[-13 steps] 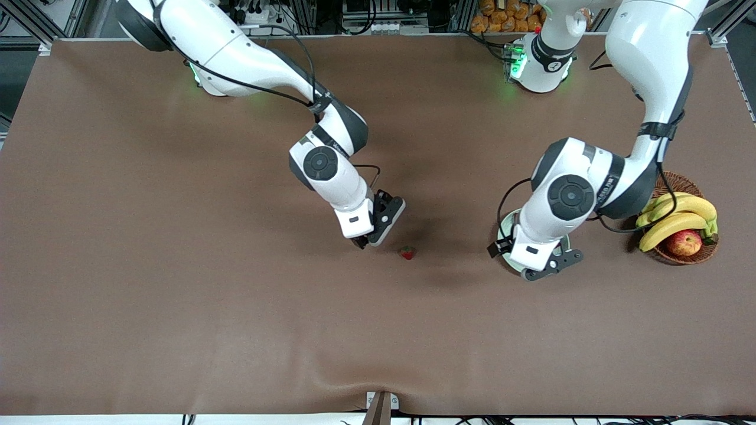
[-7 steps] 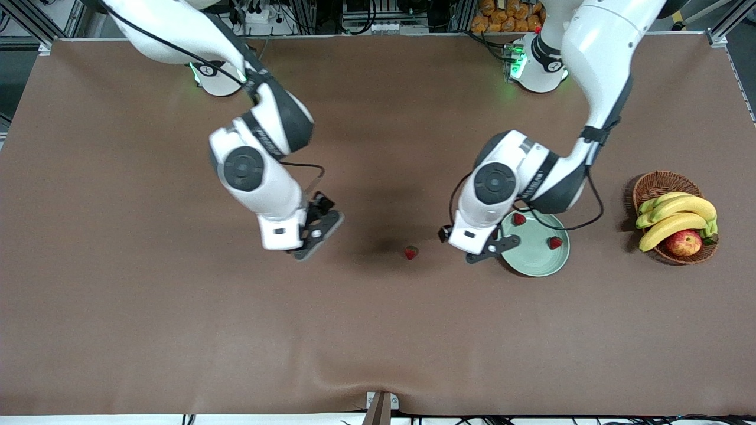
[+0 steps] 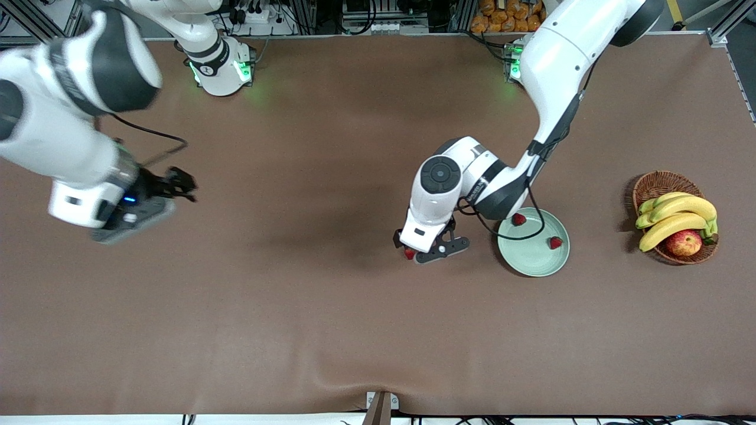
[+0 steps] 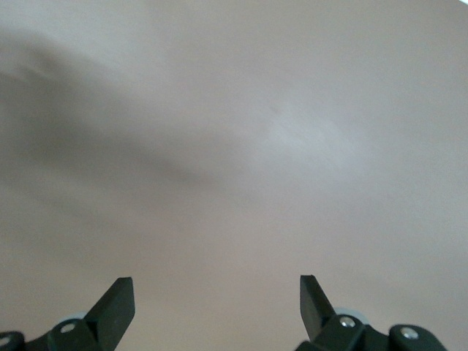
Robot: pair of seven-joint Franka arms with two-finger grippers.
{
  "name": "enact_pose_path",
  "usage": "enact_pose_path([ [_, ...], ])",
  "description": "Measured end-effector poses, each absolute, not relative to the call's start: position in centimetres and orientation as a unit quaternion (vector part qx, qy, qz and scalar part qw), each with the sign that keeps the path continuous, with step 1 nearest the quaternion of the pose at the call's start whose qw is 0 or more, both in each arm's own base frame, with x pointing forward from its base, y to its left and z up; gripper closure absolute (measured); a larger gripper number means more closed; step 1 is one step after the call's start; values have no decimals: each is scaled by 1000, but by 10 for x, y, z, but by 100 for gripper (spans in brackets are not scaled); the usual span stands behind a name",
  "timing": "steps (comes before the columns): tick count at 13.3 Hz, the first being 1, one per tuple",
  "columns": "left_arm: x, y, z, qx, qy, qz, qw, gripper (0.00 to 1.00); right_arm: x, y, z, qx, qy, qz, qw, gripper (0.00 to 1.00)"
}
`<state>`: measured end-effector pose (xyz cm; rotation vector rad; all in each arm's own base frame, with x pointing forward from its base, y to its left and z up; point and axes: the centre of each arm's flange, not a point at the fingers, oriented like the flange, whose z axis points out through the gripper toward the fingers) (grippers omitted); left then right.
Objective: Collect all strawberries into plate
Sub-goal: 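Grasp the last strawberry with the left gripper while the right gripper withdraws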
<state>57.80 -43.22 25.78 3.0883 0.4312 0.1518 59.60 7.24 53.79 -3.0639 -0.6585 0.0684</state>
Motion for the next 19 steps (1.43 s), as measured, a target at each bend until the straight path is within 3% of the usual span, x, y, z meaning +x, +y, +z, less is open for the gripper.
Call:
enact_pose_path([
  [6, 560, -462, 213, 994, 90, 61, 1, 6, 555, -20, 594, -995, -87, 38, -3, 0],
  [10, 566, -461, 206, 995, 69, 78, 9, 6, 537, -25, 610, -999, -5, 50, 1, 0],
  [19, 568, -457, 191, 996, 58, 74, 6, 15, 522, -43, 636, -998, 28, 50, 20, 0],
])
